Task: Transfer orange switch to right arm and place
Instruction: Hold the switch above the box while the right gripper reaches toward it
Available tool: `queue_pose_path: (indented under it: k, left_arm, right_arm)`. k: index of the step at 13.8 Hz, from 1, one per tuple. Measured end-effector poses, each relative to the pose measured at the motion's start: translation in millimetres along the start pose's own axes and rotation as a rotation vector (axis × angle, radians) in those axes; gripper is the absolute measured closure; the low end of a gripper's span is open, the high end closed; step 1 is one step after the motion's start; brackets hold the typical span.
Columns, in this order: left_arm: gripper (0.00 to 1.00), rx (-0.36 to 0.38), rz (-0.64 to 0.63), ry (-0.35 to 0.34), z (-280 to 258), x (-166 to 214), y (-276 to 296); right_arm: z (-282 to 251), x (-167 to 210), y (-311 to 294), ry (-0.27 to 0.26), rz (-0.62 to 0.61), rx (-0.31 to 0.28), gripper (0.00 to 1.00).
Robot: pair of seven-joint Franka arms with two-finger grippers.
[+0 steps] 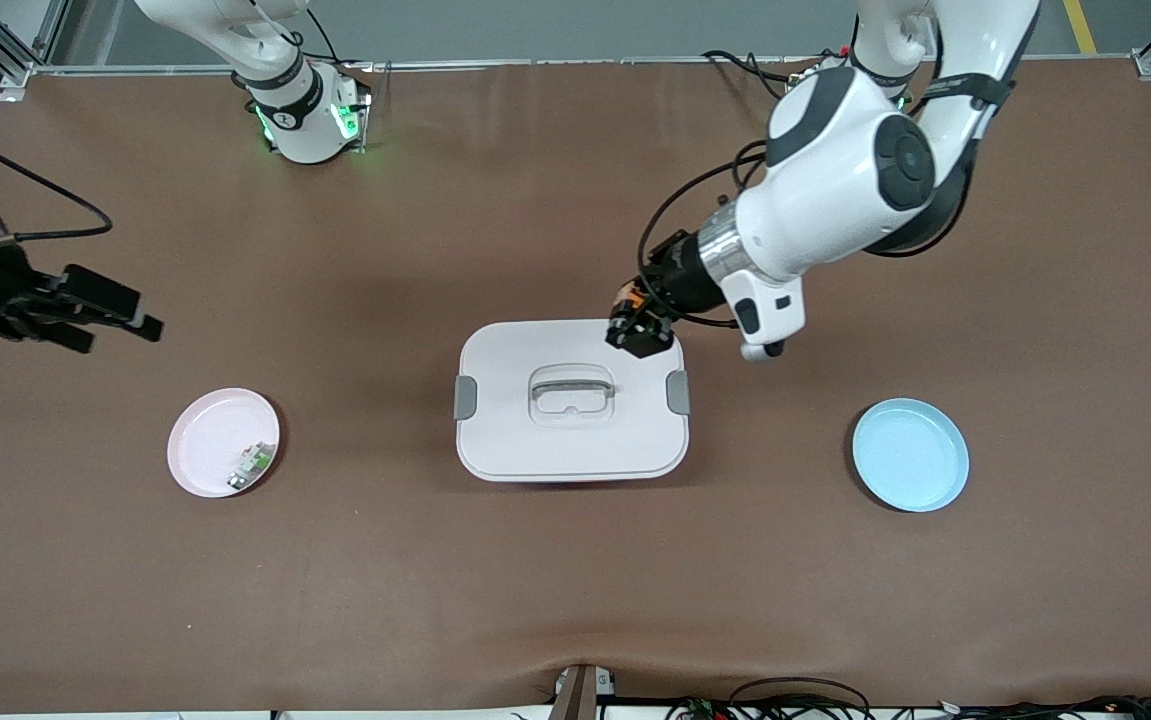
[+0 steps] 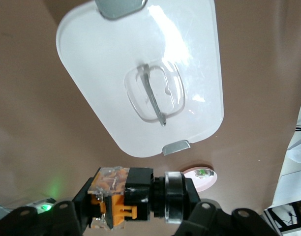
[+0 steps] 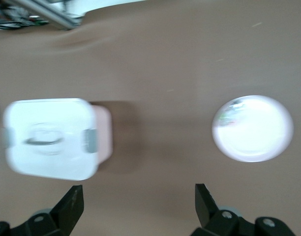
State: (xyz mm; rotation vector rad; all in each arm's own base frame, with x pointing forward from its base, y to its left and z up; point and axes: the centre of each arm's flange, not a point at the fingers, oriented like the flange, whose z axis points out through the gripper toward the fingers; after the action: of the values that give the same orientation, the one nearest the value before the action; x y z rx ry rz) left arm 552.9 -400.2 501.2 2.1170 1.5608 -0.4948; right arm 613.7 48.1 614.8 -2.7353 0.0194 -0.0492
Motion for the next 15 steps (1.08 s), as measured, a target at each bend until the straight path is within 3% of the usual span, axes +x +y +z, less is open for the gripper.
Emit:
queue_pose_path:
  k: [2,3,6,9,15]
  left_arm:
    - [0.28,-0.026,-0.099,-0.016,20,-18,-3]
    - [0.28,-0.033,-0.132,-0.023,30,-25,-4]
    - [0.28,-0.046,-0.180,-0.041,57,-42,-10]
    - [0.28,-0.063,-0.224,-0.062,81,-62,-19]
    - [0.28,-0.101,-0.290,-0.084,87,-79,-23]
  right_arm:
    - [30,5,-13,0.031,0.079,0.193,0.00]
    - [51,4,-18,0.057,0.108,0.230,0.00]
    - [109,-24,-55,0.091,0.132,0.265,0.00]
    - [140,-56,-89,0.084,0.136,0.315,0.00]
    - [168,-87,-107,0.038,0.094,0.307,0.00]
